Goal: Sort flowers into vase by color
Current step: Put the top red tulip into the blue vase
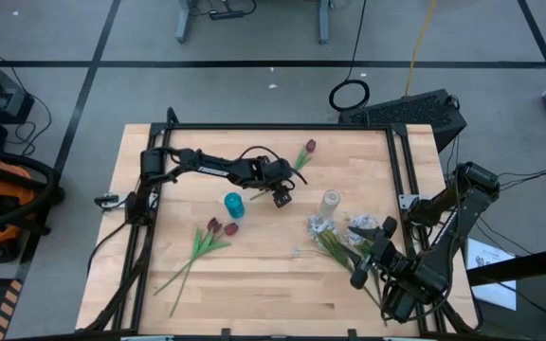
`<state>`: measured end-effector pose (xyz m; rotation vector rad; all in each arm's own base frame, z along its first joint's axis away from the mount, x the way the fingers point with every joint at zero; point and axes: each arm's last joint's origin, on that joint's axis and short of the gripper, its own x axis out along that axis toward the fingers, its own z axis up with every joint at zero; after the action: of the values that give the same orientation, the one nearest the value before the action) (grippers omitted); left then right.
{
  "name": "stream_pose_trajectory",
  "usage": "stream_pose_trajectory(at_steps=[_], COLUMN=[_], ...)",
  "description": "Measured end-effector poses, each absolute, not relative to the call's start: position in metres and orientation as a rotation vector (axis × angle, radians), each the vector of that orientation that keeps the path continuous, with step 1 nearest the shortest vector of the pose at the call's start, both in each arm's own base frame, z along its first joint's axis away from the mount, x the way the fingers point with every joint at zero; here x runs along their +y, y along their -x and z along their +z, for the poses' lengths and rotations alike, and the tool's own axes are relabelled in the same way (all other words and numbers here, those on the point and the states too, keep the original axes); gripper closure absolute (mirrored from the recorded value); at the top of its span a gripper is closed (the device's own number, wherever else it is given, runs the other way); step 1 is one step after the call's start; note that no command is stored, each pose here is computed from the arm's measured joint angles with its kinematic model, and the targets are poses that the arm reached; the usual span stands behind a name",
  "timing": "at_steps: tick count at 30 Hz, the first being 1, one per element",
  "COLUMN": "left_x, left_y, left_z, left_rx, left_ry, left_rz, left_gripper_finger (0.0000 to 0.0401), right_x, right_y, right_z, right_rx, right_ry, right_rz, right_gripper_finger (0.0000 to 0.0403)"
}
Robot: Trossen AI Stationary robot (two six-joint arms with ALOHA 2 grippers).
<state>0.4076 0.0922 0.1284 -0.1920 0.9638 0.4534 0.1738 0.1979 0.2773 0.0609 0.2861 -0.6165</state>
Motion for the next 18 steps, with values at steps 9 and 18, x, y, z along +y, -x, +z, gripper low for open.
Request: stream_pose_trajectory(at_steps=[9,18], left_x=[0.096,0.098], left_y=[-0.407,-0.408], left_z=[0.127,0.118], left_rx=[0.972,1.0], left_ry=[0.16,0.191], left_rz=[0.449,0.398], left_gripper_finger=[0.0166,0.0254], right_x=[0.198,0.198], right_y=[-0.174,-0.175], right_z=[0.277,0.277], right_rx=[0.278,0.275], right_ry=[-0.069,-0.072], right_rz=[-0.616,-0.616], right_gripper_finger=[0.0179,0.0179])
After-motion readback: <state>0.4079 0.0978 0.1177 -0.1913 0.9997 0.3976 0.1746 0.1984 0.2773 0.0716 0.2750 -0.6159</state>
